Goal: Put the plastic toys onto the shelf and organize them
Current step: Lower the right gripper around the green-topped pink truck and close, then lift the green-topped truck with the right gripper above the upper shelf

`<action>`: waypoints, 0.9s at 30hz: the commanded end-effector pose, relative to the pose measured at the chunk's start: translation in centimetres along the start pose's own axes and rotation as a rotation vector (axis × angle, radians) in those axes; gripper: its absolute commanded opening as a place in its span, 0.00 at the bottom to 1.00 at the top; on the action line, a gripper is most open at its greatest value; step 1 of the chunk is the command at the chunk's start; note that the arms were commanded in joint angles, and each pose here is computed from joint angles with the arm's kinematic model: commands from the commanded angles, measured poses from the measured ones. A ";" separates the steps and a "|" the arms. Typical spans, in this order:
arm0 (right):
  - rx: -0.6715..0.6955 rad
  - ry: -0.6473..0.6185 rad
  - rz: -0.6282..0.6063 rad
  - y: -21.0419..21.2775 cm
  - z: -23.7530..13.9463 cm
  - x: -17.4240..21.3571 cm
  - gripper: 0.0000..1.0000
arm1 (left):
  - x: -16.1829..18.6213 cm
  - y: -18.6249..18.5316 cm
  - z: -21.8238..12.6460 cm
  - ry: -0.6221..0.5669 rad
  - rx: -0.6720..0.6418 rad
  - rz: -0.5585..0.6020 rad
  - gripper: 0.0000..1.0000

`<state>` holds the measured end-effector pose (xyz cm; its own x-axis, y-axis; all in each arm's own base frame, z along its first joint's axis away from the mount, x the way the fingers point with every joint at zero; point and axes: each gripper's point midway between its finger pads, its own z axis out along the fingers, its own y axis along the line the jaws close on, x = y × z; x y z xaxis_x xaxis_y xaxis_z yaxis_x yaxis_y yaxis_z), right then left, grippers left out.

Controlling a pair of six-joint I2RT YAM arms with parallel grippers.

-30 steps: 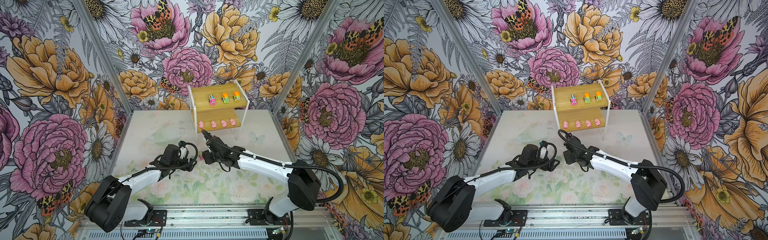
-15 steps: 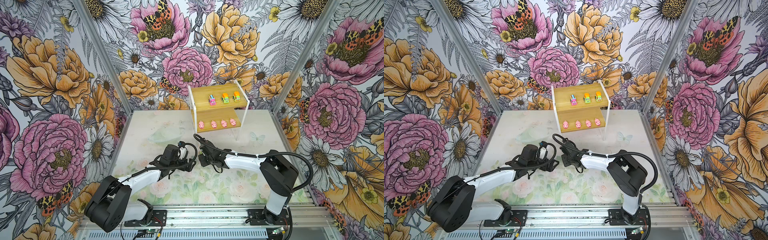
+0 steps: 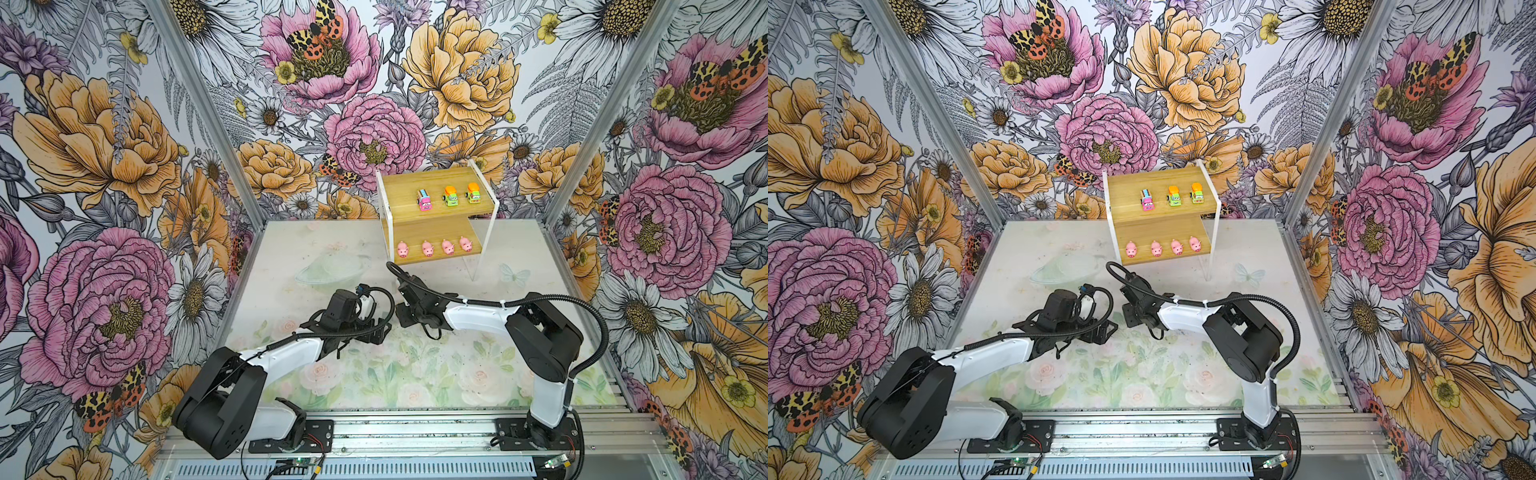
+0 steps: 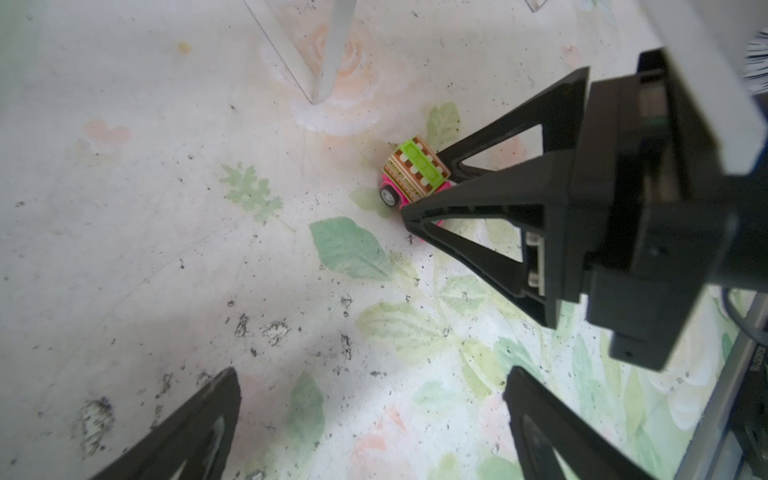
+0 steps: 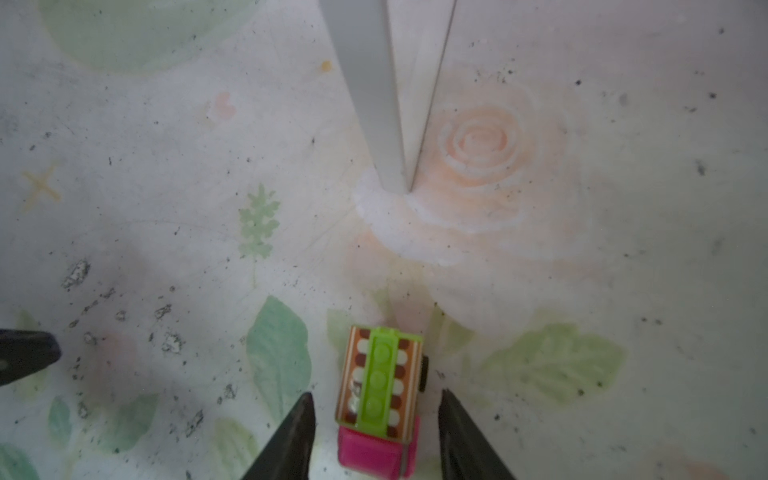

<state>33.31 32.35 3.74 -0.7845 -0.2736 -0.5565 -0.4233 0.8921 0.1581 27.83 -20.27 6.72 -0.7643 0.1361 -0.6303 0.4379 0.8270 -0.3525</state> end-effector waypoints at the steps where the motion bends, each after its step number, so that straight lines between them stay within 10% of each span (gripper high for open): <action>1: -0.020 -0.022 0.005 0.7 0.5 -1.0 0.48 | -1.0 0.5 -0.1 -0.021 -0.024 -0.007 0.99; 14: -0.001 -0.032 0.011 0.2 0.3 -0.9 0.26 | -0.9 0.6 0.0 -0.019 -0.025 -0.011 0.99; 27: -0.108 -0.073 0.000 2.3 -8.1 -2.4 0.18 | -1.0 0.5 0.0 -0.022 -0.013 -0.012 0.99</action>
<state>31.43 31.69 8.43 -0.7659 -0.2466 -0.5938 -0.4475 0.8676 0.2168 27.95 -20.08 6.57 -0.7677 0.1325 -0.6269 0.4311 0.8306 -0.3524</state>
